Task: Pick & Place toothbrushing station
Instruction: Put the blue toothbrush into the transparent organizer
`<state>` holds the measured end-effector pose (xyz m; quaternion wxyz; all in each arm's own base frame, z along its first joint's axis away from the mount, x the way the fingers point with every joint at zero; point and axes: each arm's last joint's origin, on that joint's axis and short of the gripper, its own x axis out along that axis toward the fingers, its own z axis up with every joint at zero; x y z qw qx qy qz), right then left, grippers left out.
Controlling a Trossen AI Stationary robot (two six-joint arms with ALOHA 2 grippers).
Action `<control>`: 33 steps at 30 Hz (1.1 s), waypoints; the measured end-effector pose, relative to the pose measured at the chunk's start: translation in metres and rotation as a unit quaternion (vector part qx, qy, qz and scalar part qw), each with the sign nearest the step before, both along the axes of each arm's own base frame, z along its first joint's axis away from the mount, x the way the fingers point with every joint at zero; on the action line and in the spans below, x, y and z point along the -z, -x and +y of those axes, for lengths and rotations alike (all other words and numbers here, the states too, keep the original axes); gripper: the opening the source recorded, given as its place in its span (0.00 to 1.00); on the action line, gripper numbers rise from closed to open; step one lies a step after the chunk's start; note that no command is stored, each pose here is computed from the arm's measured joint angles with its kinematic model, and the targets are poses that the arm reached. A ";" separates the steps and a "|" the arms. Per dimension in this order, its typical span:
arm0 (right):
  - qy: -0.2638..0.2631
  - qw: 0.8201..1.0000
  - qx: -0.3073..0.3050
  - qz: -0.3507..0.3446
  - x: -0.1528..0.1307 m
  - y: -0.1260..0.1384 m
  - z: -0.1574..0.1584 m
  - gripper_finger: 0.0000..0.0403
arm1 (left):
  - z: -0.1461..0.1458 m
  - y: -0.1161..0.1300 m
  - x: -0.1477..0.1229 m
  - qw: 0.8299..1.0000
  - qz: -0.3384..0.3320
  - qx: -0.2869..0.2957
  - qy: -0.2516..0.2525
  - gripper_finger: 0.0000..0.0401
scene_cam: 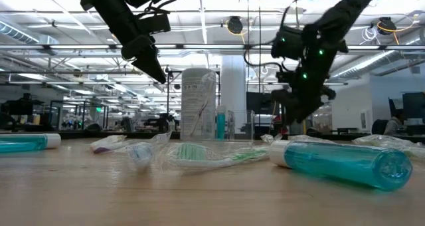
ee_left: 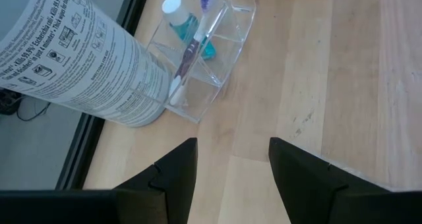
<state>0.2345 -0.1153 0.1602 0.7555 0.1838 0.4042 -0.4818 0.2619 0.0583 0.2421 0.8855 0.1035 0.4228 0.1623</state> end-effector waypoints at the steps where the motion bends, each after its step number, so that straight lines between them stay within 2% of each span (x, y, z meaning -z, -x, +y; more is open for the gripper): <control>1: -0.007 1.000 0.001 -0.007 0.005 0.003 -0.001 0.45 | 0.000 0.000 0.000 1.000 0.000 0.001 -0.001 0.49; 9: -0.022 0.998 -0.035 -0.052 0.033 0.021 -0.006 0.43 | 0.000 0.000 0.000 1.000 0.000 0.001 -0.001 0.49; 13: -0.020 0.998 -0.044 -0.045 0.039 0.027 -0.006 0.32 | 0.000 -0.001 -0.001 1.000 -0.006 0.000 -0.001 0.49; 22: 0.013 0.995 -0.051 -0.090 0.033 0.021 -0.011 0.06 | 0.000 -0.002 -0.002 1.000 -0.012 0.000 -0.002 0.49; 28: 0.077 0.979 -0.099 -0.160 0.006 0.009 -0.002 0.01 | 0.000 -0.002 -0.002 1.000 -0.011 0.000 -0.002 0.49; 31: 0.148 0.964 -0.114 -0.189 -0.016 0.004 0.009 0.01 | 0.000 -0.002 -0.002 1.000 -0.011 0.000 -0.002 0.49; 33: 0.206 0.948 -0.120 -0.211 -0.033 0.001 0.019 0.00 | 0.000 -0.002 -0.002 1.000 -0.012 0.000 -0.002 0.49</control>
